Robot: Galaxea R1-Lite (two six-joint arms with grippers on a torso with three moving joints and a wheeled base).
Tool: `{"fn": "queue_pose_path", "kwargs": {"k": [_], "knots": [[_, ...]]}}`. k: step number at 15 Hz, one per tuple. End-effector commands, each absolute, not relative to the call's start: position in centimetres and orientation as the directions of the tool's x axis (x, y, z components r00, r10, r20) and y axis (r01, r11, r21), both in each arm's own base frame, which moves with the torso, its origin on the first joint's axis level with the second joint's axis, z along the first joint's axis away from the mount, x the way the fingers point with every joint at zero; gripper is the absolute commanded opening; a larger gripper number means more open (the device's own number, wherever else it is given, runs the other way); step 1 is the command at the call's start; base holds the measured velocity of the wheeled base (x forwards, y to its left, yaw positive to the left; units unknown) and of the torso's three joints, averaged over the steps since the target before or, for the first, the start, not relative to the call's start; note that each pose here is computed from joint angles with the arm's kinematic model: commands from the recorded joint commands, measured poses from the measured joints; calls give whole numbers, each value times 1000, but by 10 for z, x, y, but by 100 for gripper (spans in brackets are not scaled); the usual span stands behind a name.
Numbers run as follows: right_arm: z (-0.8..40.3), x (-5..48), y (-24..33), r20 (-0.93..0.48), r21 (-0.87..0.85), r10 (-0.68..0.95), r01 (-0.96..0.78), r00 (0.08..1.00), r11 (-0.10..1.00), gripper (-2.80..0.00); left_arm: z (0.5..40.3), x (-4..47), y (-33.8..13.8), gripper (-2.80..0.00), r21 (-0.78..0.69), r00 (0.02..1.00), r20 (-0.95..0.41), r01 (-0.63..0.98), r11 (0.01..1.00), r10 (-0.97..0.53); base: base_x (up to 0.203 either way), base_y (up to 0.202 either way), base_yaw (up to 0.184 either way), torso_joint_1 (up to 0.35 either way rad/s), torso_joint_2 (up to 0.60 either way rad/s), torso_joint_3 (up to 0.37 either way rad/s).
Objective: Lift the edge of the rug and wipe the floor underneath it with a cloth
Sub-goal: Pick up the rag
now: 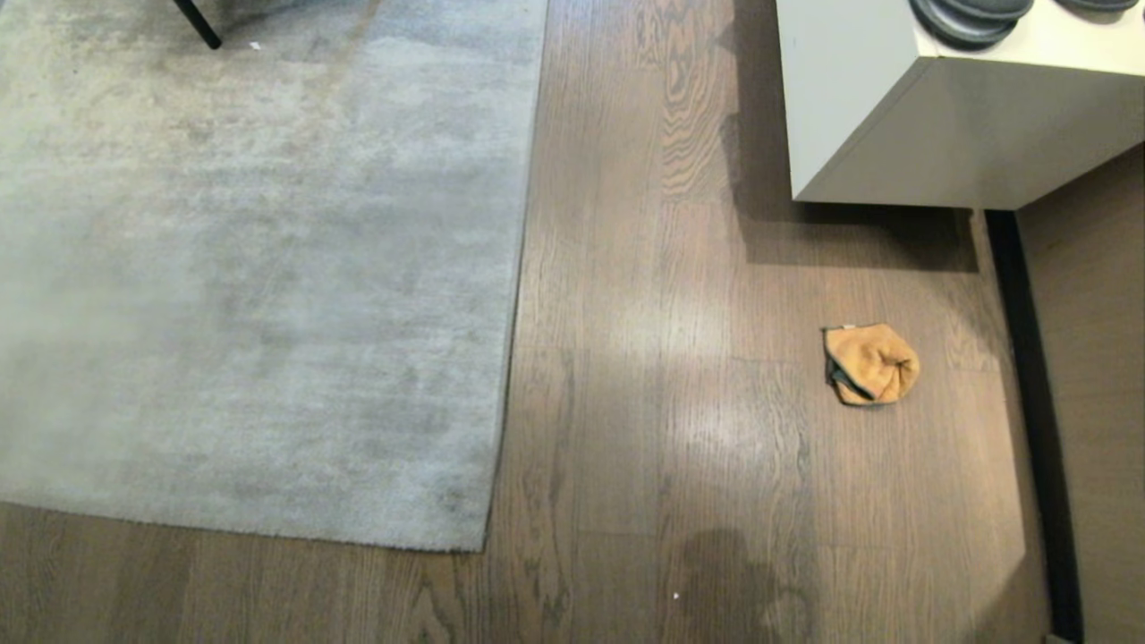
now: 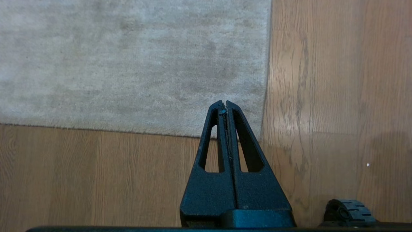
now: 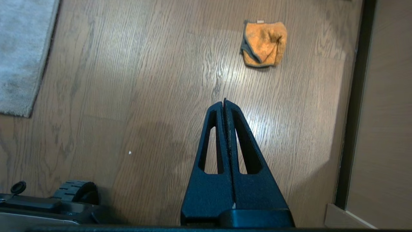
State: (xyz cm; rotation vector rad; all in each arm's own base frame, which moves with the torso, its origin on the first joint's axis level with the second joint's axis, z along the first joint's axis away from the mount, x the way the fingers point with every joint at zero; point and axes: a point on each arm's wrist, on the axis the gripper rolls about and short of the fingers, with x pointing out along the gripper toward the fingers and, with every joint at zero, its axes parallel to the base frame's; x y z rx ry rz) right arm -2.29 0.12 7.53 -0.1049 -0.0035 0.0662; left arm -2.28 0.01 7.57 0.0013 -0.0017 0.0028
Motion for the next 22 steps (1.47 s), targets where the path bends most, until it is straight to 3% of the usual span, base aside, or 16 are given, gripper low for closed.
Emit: {"fn": "queue_pose_path", "kwargs": {"k": [1,22], "knots": [[75,-23,1,-2,-106,67,-67,998,992,-280,76,-23,0,-280,2,1000,2,-3,1000,3,0,0,0,-2,-2,-198],[75,-23,1,-2,-106,67,-67,998,992,-280,76,-23,0,-280,-5,1000,2,-3,1000,3,0,0,0,2,1,-197]]}}
